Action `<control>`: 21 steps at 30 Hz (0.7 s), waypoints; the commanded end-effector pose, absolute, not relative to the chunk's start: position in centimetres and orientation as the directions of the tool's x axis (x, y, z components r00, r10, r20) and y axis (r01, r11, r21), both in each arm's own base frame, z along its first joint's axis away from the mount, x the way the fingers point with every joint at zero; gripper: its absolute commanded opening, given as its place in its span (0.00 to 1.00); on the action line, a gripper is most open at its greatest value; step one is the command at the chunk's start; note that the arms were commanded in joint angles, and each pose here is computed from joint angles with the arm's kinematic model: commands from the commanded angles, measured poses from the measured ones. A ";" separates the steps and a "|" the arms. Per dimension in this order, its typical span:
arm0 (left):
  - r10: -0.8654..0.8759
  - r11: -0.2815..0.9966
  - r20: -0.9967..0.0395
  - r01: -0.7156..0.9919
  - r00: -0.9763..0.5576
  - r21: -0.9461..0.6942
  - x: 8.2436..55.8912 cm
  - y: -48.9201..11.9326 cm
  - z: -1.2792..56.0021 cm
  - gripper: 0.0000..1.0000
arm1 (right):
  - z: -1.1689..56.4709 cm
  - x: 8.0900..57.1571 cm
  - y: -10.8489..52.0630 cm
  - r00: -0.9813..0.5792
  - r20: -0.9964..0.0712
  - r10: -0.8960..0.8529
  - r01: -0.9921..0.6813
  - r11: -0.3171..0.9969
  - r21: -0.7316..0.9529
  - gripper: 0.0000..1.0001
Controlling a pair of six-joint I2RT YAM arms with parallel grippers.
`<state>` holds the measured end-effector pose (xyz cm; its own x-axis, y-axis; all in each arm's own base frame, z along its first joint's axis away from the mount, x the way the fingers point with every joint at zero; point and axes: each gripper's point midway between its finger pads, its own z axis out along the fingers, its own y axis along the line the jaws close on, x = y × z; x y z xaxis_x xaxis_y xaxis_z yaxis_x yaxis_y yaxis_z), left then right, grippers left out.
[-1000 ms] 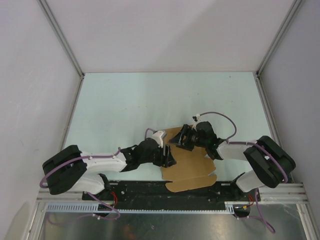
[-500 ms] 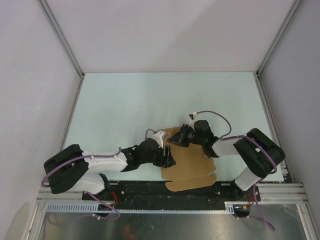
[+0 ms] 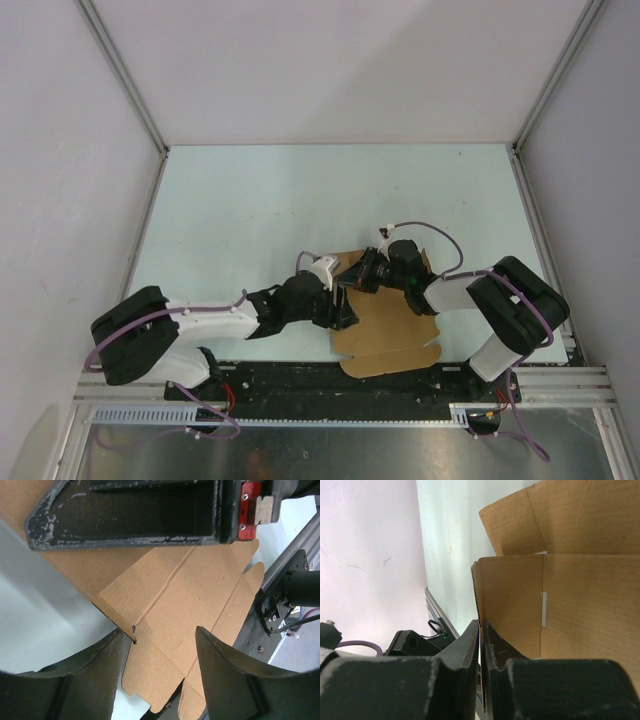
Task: Fold the paper box
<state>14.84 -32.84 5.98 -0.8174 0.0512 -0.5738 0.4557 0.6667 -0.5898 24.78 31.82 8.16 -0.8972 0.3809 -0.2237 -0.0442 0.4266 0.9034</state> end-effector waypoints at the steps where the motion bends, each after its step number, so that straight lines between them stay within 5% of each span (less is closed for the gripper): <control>1: 0.050 0.614 -0.618 0.512 -0.785 -0.600 15.3 -34.7 8.3 0.64 | 9.4 26.0 32.5 -0.880 -0.253 0.402 -0.075 0.409 0.910 0.11; 21: 0.045 0.655 -0.669 0.527 -0.742 -0.541 16.3 -33.5 9.1 0.64 | 9.4 26.5 31.8 -0.867 -0.261 0.424 -0.059 0.433 0.899 0.09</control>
<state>15.30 -32.63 6.49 -0.7893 0.0695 -0.6101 0.4872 0.6756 -0.5534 25.30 31.62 7.57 -0.8873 0.4063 -0.2183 -0.0169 0.4443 0.8957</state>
